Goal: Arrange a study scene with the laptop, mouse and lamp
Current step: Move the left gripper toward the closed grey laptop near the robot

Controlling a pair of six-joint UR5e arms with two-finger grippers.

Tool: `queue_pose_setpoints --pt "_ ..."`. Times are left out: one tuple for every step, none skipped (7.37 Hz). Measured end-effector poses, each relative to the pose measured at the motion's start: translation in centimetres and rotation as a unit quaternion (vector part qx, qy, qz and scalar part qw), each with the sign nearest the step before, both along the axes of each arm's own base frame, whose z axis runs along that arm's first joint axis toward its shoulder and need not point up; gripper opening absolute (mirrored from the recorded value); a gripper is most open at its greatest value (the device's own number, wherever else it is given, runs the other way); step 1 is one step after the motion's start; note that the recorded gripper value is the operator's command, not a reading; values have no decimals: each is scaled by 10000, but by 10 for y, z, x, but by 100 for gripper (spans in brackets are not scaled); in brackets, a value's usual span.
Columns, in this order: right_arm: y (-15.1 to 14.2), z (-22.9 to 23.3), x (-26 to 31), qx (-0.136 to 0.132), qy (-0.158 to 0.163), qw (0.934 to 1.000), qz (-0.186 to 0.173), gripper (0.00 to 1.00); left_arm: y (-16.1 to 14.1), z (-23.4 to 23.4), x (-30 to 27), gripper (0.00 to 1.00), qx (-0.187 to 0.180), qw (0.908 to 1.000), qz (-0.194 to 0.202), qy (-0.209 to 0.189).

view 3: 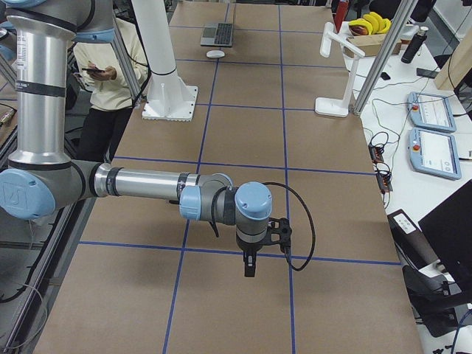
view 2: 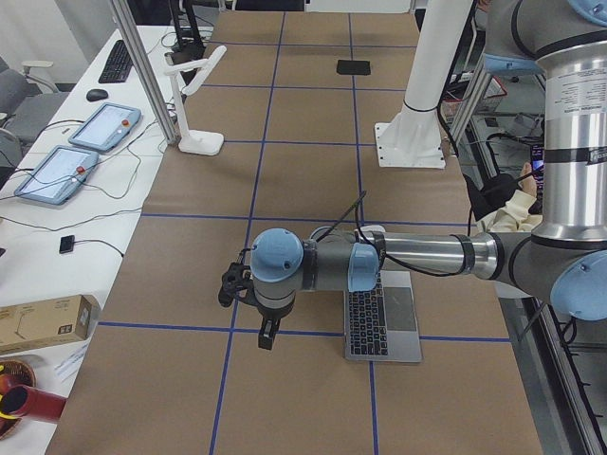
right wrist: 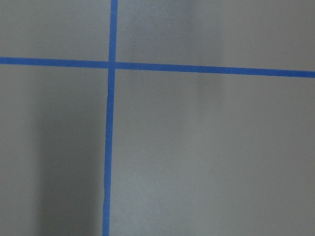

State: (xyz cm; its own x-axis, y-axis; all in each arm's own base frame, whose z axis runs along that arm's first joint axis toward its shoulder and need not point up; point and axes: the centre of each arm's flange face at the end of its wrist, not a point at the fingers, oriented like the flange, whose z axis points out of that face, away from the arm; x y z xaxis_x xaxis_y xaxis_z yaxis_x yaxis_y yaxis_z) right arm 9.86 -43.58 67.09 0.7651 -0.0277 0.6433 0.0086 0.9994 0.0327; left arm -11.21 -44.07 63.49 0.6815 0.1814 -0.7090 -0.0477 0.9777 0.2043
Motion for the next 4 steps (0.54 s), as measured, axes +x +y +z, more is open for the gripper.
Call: queue_pose_setpoints --pt "-1 -2 0 18 -3 10000 3 100 0 -1 0 100 3 10000 -4 3" --pt "-3 -3 0 28 0 10000 -1 100 0 -1 0 100 -37 10000 -44 16" --pt "-2 0 -1 -3 12 10000 -7 100 1 -5 -1 100 -169 9996 -205 42" --pt "0 4 -1 -42 18 10000 -13 100 10 -15 0 100 -465 9975 -523 91"
